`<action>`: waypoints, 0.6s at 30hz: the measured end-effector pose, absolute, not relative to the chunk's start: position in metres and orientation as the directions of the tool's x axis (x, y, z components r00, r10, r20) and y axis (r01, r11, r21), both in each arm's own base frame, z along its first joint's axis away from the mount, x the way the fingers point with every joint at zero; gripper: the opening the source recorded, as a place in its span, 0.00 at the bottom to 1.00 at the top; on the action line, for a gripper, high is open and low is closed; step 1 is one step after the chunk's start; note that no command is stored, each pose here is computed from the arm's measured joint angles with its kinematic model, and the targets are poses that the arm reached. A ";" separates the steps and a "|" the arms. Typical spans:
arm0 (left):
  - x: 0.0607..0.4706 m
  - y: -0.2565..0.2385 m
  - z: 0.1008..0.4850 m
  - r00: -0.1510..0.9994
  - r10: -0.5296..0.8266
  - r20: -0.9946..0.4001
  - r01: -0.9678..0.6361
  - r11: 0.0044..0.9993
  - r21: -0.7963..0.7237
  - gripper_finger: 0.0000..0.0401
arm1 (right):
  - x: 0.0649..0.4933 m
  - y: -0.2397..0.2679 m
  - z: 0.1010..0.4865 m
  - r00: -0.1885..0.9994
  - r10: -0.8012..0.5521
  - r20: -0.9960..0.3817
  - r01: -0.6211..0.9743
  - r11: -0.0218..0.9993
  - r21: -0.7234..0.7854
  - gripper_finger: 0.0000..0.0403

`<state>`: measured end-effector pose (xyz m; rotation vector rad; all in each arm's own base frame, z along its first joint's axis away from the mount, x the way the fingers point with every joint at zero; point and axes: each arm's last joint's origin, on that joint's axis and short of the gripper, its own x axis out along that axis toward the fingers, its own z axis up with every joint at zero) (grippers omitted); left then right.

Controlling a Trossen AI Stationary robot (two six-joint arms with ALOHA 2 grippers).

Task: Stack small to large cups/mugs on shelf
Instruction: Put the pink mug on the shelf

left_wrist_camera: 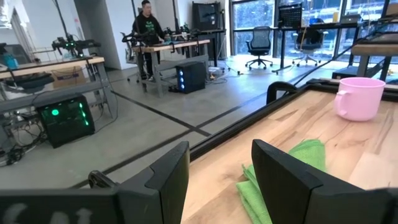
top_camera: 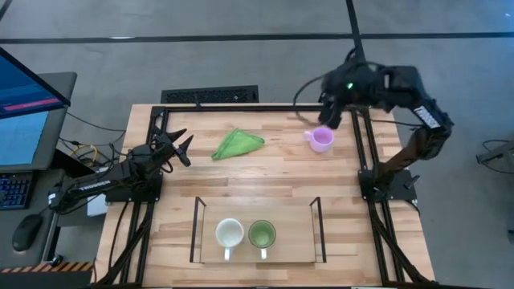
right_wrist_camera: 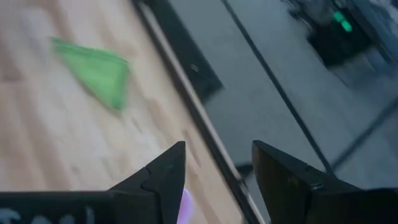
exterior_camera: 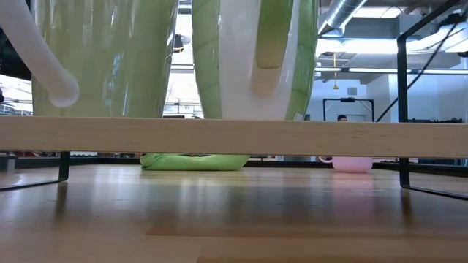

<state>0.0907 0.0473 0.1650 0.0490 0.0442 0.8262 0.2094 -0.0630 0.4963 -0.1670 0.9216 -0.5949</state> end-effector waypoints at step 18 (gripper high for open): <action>0.091 0.047 0.165 0.677 0.736 -0.020 -0.733 0.676 0.071 0.42 | 0.128 -0.140 0.370 0.169 -0.553 -0.816 0.835 0.521 -0.180 0.51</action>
